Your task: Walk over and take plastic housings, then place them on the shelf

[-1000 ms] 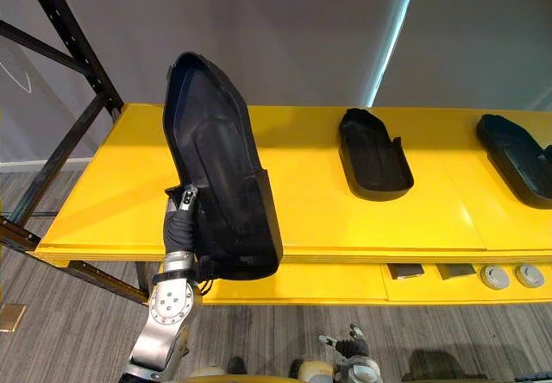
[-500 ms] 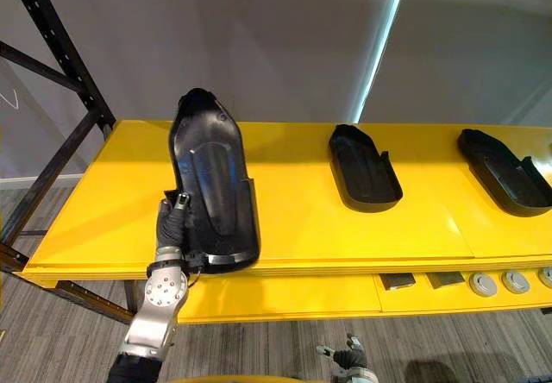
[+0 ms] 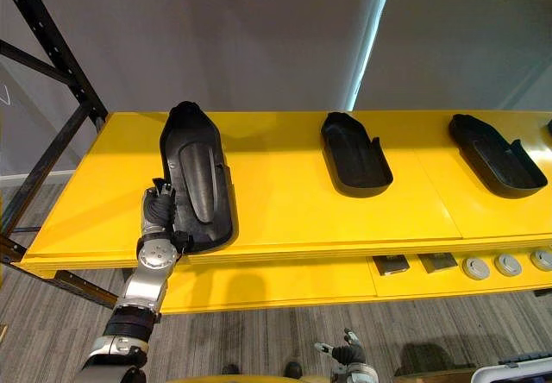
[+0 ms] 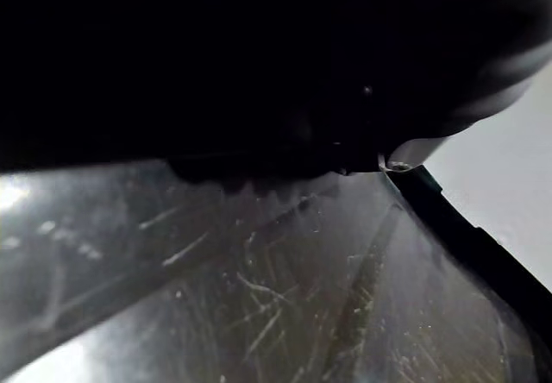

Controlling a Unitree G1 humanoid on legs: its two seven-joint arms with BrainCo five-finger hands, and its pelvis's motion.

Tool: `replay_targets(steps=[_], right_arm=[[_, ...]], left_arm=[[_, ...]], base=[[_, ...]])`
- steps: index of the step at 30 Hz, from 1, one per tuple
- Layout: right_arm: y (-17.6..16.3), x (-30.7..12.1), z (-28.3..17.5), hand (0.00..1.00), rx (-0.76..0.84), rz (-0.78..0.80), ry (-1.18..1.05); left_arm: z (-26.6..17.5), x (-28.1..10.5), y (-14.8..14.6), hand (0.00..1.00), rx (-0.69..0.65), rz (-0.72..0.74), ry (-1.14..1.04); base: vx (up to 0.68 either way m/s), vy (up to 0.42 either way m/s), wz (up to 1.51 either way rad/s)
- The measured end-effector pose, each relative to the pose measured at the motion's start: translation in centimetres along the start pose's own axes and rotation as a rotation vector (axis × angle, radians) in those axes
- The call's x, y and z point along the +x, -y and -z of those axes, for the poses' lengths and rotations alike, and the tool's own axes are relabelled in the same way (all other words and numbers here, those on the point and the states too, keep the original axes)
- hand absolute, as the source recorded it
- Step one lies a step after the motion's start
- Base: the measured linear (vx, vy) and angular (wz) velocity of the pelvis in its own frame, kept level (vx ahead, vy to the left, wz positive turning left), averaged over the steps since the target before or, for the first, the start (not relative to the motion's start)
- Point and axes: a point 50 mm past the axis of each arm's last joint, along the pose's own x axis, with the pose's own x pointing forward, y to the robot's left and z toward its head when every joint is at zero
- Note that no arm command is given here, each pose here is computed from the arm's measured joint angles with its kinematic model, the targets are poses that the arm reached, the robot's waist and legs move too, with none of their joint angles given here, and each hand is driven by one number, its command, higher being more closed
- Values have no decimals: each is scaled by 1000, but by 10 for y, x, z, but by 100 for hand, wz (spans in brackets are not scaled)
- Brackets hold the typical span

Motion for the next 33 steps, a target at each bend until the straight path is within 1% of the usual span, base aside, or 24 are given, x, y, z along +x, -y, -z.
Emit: replay_targets(steps=[1,7,13,18,24,25,27,33], right_arm=[[0,0,-1,0,-1,0,2],[-2,2,-7,0,-7,-4,22],[-2,2,-9,0,-6,-4,31],[-2,2,-10,0,-6,-4,34],[-2,2,-10,0,-7,-2,34],[-1,1,-10,0,-6,0,38],[0,1,-11,0,-9,3,40],[0,2,-12,0,-36,-8,45]], left_arm=[[-5,5,1,0,-7,-7,4],[-31,25,0,0,-49,-51,36],[-45,32,3,0,-67,-53,62],[-53,34,5,0,-113,-62,66],[-76,28,7,0,-274,-94,113],[-87,25,7,0,-335,-104,148],[-103,20,4,0,-398,-118,223],[-125,11,1,0,-480,-127,311]], base=[[0,0,0],[32,11,-9],[80,13,-4],[9,1,0],[-62,14,4],[-47,11,9],[-55,28,7],[-14,12,1]])
